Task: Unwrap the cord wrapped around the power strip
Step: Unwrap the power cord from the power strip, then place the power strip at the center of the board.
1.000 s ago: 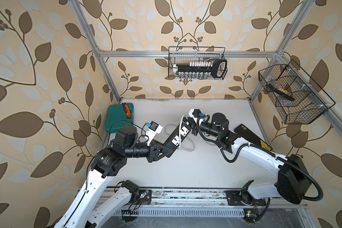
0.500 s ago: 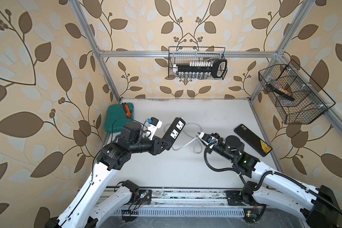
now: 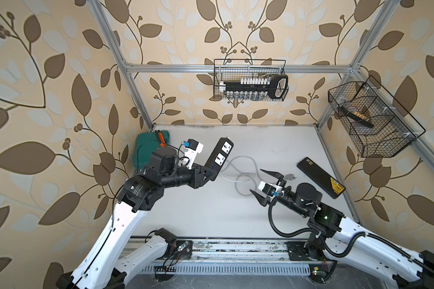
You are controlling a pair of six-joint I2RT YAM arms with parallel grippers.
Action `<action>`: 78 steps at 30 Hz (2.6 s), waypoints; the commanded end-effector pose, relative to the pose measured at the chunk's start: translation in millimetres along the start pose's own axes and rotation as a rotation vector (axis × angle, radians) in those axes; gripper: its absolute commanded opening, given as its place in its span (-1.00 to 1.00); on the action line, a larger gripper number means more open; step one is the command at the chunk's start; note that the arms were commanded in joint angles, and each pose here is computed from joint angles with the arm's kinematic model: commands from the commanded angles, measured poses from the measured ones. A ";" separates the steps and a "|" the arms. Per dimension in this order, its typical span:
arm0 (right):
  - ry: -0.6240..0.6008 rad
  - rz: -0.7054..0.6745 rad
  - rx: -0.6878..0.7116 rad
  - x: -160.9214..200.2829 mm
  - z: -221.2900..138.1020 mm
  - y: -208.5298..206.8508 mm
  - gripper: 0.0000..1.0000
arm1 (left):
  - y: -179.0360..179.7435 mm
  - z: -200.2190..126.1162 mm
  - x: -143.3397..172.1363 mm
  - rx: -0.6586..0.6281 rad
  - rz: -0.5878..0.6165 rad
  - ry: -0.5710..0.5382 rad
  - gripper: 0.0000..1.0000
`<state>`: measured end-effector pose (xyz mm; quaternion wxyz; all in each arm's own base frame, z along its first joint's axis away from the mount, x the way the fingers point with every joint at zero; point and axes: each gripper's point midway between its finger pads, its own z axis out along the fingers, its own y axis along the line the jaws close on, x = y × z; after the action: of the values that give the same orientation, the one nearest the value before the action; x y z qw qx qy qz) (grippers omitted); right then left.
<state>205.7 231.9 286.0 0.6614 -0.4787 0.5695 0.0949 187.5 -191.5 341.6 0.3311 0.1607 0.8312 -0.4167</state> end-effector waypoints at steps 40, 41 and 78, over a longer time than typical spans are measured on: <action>0.130 -0.603 -0.792 -44.3 69.2 86.2 0.10 | -16.6 -5.2 97.1 0.224 -0.119 0.375 -1.00; 0.135 -0.604 -0.799 -42.8 68.9 87.2 0.07 | -16.6 -5.6 97.0 0.223 -0.116 0.374 -1.00; 0.816 0.386 -0.531 63.8 263.9 263.2 -1.00 | 94.2 -155.2 15.6 -0.765 -0.210 -0.539 0.98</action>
<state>225.1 532.7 85.6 0.2310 -0.5276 0.7994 0.1708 157.9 -13.8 350.0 0.5296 -0.1483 0.8229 -0.1429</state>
